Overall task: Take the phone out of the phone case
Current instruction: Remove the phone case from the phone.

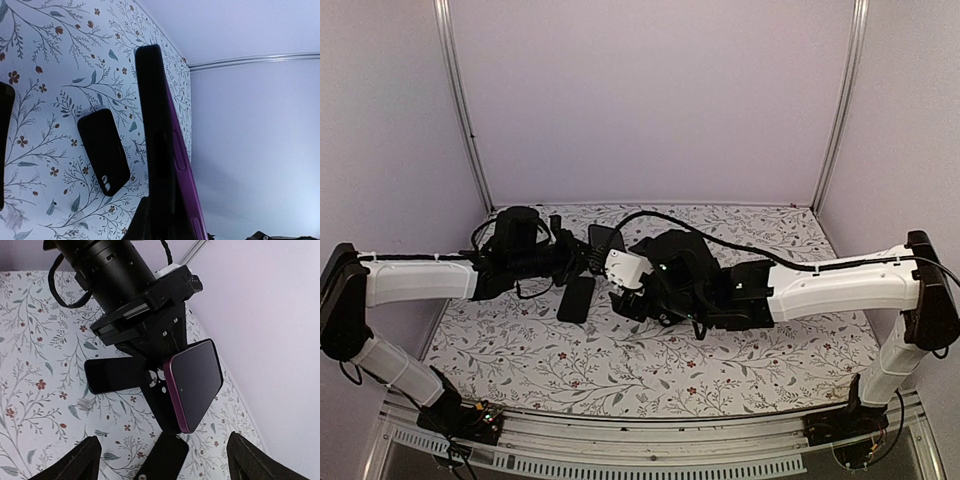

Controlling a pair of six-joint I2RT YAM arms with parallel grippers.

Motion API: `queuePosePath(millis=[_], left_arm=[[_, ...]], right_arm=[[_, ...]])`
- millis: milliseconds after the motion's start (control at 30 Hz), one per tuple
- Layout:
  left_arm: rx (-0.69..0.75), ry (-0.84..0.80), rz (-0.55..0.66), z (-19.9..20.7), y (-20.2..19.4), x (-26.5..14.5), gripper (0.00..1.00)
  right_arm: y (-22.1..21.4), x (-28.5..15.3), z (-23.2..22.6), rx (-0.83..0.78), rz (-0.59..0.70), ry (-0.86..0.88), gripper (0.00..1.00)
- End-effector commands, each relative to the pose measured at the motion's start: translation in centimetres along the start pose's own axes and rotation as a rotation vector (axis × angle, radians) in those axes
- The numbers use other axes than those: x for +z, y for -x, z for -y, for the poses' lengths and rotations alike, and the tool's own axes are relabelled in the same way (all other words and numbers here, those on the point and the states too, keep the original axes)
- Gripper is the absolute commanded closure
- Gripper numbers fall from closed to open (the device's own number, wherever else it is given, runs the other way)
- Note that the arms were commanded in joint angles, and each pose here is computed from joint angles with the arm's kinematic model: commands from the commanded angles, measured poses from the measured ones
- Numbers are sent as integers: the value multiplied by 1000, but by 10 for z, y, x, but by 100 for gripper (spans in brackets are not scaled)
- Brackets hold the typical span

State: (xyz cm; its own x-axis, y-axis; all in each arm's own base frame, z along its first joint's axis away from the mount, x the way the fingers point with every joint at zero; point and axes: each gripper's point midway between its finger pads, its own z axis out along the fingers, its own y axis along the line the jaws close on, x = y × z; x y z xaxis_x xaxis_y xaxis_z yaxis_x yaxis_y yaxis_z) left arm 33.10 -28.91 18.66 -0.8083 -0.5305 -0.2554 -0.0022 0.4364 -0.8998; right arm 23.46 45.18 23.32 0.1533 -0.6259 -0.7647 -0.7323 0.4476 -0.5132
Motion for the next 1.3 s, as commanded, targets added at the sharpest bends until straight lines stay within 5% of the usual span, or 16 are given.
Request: queuePosePath(millis=[0, 1033, 1267], left_arm=[[9, -61, 49, 33, 10, -5, 100], [23, -99, 28, 48, 0, -9, 100], [25, -104, 26, 50, -2, -10, 100]], right_arm=[[22, 8, 22, -178, 66, -176, 14], [20, 59, 9, -285, 12, -273, 55], [10, 60, 8, -289, -12, -278, 91]])
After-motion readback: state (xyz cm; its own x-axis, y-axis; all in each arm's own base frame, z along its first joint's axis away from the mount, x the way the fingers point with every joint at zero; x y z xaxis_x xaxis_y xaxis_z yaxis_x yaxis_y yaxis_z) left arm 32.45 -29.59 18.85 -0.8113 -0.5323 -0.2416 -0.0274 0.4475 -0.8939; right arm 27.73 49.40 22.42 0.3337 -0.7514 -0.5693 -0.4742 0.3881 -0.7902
